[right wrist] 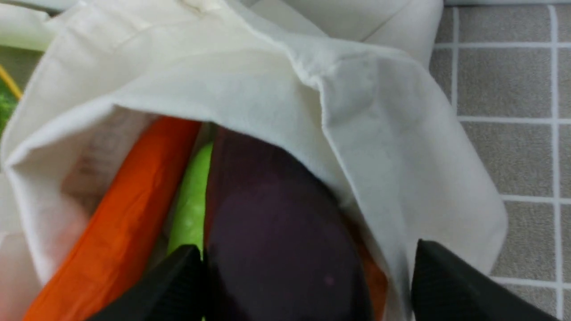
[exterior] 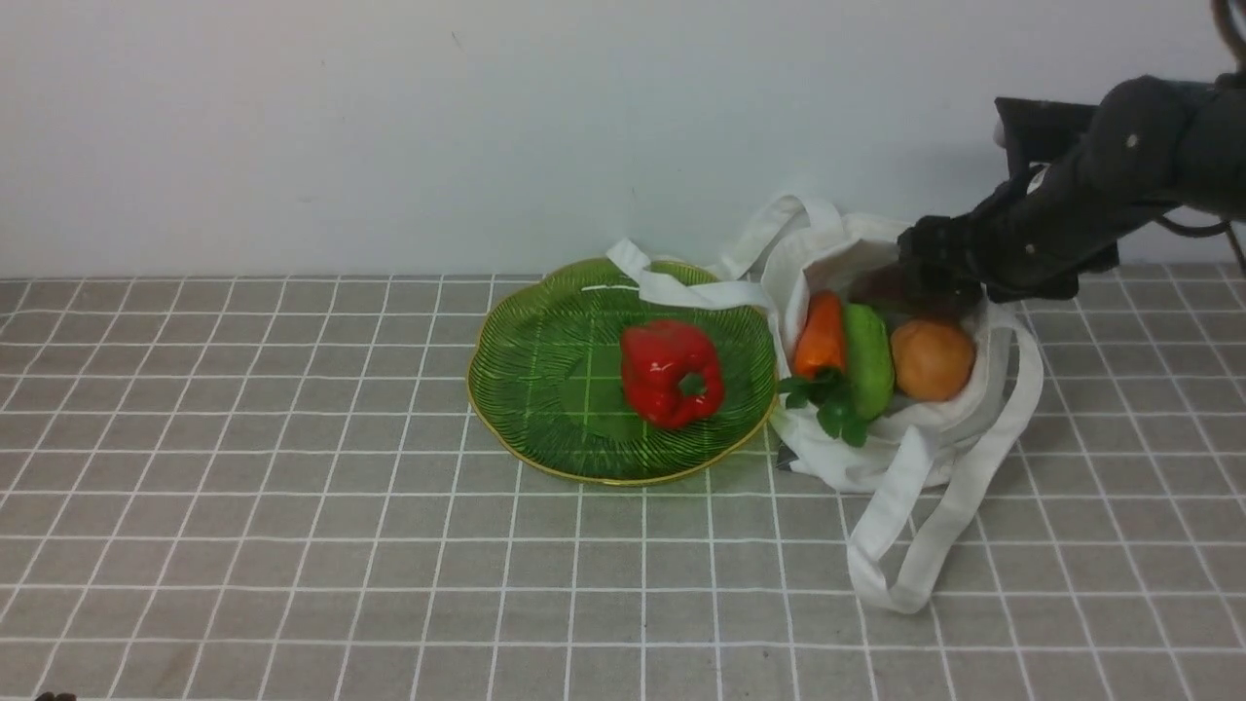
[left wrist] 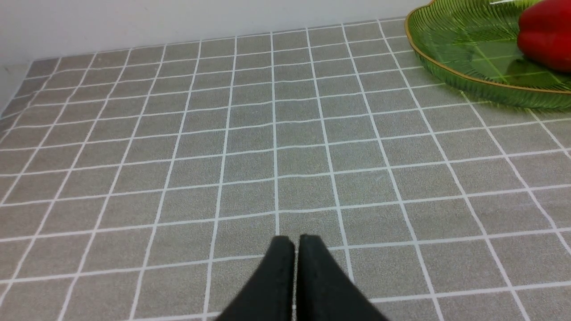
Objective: Take vegetables from bag on grey coffee tablecloth place on plate.
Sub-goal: 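Reach into the white cloth bag and grasp a vegetable inside with the right gripper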
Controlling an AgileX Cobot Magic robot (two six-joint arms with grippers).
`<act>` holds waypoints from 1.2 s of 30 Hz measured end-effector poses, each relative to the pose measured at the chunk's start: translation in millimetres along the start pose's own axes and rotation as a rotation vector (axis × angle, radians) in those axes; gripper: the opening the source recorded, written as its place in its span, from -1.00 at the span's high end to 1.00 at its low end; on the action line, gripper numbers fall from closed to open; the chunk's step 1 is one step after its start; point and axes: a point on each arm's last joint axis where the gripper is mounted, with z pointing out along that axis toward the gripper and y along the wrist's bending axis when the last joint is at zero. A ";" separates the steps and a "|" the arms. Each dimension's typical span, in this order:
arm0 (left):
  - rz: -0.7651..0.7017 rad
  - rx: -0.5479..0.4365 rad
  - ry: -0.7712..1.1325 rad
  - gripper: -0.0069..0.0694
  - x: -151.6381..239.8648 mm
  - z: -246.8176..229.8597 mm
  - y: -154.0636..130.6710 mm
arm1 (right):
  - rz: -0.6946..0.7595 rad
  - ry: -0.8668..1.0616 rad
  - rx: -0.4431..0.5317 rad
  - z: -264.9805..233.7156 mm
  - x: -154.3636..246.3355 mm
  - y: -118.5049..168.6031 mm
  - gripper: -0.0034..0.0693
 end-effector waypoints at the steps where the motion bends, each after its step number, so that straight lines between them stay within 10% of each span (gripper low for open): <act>1: 0.000 0.000 0.000 0.83 0.0 0.0 0.0 | -0.006 0.004 0.001 3.6 0.7 -0.4 -0.64; 12: 0.000 0.000 0.000 0.83 0.0 0.0 0.0 | -0.039 0.010 0.000 6.3 0.5 -0.5 -0.15; 36: 0.000 0.000 0.000 0.83 0.0 0.0 0.0 | -0.047 0.035 -0.006 -13.7 -10.3 3.3 -0.18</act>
